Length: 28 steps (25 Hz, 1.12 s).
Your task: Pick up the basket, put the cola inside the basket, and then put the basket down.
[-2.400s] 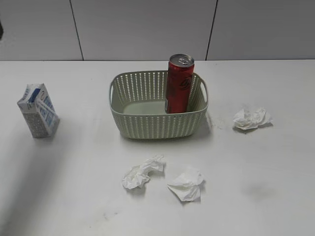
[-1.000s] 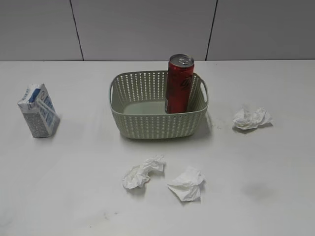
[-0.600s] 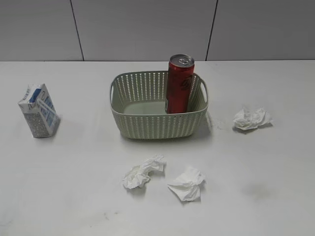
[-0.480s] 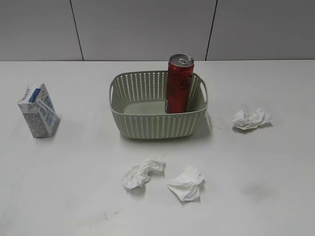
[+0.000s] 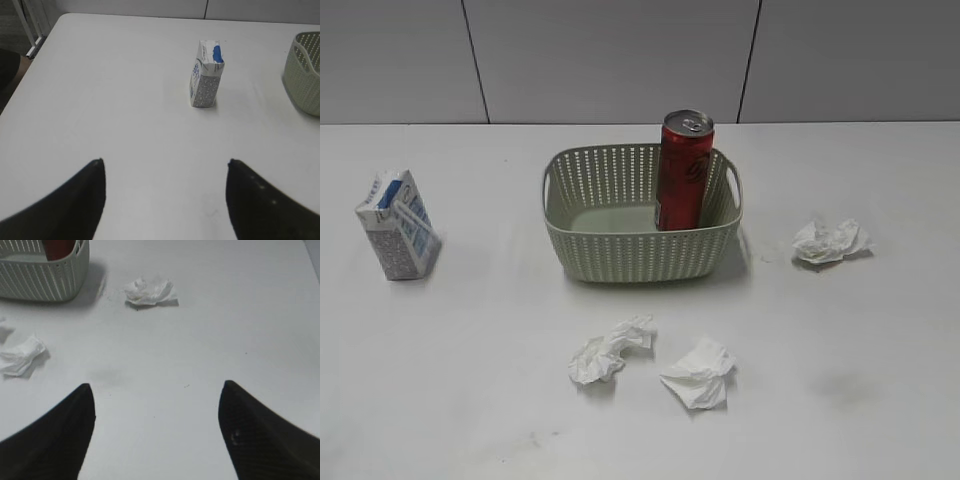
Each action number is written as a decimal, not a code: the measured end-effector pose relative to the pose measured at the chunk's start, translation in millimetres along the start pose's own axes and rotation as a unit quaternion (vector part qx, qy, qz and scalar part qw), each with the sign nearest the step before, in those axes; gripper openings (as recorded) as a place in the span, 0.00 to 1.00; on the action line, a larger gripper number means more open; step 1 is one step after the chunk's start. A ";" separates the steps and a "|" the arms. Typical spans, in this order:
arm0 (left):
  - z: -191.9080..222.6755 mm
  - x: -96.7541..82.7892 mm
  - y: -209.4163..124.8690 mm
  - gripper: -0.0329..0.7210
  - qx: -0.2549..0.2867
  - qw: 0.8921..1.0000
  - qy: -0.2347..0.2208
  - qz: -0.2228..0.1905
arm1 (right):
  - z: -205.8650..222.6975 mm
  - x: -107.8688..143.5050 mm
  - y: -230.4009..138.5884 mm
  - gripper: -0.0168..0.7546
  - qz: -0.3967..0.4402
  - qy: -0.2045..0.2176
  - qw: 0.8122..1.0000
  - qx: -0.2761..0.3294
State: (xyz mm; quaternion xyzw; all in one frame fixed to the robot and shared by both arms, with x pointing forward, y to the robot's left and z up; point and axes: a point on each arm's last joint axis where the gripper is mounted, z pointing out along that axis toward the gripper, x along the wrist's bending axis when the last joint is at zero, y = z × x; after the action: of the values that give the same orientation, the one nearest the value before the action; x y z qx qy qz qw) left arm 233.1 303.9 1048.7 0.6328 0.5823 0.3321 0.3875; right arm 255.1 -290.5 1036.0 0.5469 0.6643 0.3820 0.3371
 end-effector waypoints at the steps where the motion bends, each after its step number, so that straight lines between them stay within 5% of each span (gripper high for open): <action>1: 0.0 0.0 0.0 0.79 0.000 1.000 0.000 0.000 | -3.9 0.4 -1.6 0.79 -0.001 -0.001 1.000 -0.015; 28: -0.3 -0.7 -0.2 0.70 -0.002 0.998 0.052 -0.028 | -8.1 1.5 -3.2 0.79 0.000 0.001 1.000 -0.031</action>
State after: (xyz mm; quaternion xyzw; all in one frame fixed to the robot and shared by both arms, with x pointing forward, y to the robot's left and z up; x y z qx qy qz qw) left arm 232.7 303.2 1048.7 0.5974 0.6185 0.3545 0.3672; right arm 246.3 -290.5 1037.0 0.5357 0.6525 0.4033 0.3530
